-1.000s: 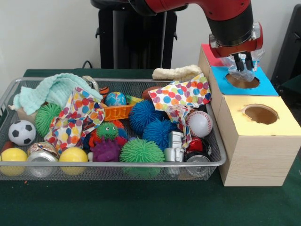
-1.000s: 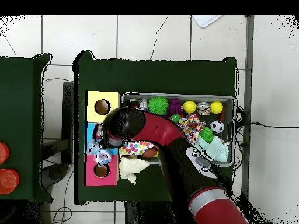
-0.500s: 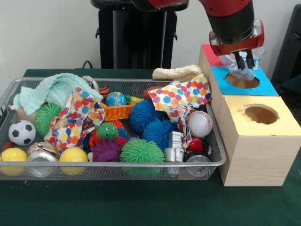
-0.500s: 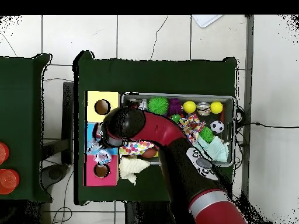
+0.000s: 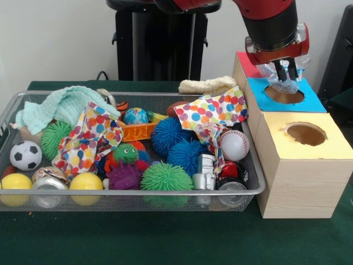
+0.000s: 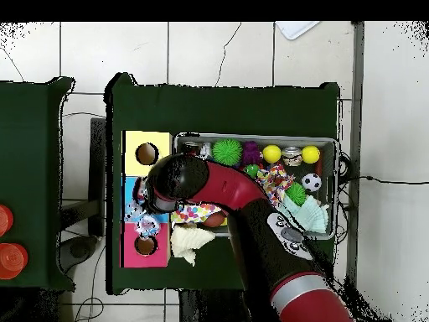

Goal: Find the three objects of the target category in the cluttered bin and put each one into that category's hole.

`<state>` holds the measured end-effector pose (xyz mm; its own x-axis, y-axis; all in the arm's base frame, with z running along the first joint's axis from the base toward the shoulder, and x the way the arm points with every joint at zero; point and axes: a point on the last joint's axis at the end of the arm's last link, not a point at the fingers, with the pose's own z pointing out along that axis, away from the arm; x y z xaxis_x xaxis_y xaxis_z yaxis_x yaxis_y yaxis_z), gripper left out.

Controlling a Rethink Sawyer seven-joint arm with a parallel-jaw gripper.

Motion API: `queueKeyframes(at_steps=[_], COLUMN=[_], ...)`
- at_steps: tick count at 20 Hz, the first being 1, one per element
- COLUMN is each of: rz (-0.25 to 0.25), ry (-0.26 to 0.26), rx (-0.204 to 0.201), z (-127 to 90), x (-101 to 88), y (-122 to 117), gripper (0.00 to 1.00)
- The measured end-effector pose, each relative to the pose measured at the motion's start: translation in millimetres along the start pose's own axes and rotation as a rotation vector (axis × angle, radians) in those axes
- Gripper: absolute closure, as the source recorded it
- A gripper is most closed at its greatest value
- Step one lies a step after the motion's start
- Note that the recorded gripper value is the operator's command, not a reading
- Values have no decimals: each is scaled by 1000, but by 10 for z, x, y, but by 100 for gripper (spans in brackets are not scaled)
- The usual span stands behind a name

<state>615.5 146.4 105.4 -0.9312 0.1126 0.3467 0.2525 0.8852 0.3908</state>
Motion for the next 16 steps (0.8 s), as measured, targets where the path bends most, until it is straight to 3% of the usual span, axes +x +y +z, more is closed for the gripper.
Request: queueKeyframes(at_steps=[16], rz=[-12], ry=[11], rx=[8], z=[74], x=[44], y=[73], gripper=[100])
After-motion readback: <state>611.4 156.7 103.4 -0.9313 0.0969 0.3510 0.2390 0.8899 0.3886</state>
